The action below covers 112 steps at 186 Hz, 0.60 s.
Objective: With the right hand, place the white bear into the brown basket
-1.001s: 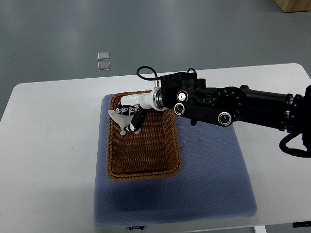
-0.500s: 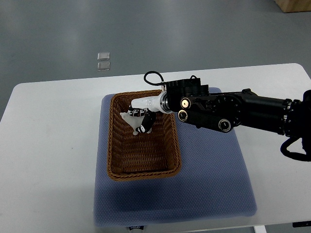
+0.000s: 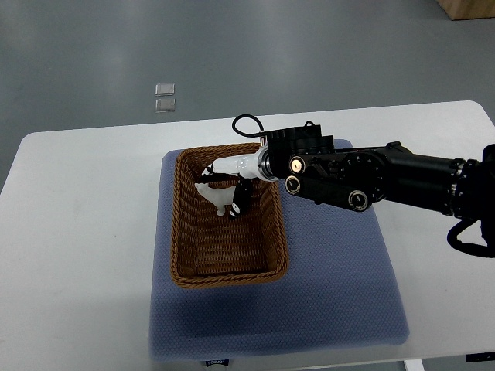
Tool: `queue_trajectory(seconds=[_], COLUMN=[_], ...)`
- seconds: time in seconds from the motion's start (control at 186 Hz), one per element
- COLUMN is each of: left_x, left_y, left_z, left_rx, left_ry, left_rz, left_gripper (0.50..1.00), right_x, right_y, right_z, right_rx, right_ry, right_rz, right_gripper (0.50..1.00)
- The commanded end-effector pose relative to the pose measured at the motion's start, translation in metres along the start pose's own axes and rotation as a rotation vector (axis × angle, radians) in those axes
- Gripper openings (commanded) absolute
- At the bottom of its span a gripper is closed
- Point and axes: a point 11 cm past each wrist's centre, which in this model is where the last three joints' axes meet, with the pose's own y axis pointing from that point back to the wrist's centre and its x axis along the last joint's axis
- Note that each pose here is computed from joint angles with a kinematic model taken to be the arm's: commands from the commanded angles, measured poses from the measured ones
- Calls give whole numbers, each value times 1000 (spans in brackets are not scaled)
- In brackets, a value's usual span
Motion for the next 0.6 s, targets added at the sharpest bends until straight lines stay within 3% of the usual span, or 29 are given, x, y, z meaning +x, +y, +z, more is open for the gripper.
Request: queue_trajectory(seconds=[0.0, 0.086, 0.253, 0.403, 0.597], left_x=[0, 0, 0, 0, -1], left_y=[0, 0, 0, 0, 0], left_z=[0, 0, 0, 0, 0], left_rx=[0, 0, 0, 0, 0], left_ry=[0, 0, 0, -1, -1], left_rz=[0, 0, 0, -1, -3], left_gripper=[1000, 1000, 1000, 1000, 1000], right_x=[5, 11, 57, 102, 112], right_y=[2, 6, 31, 67, 94], right_z=[-4, -3, 13, 46, 106], right_rx=[7, 7, 5, 36, 163], right_ry=[4, 6, -64, -232, -615], right_rz=[2, -9, 82, 234, 494], right_gripper=[911, 913, 911, 911, 911])
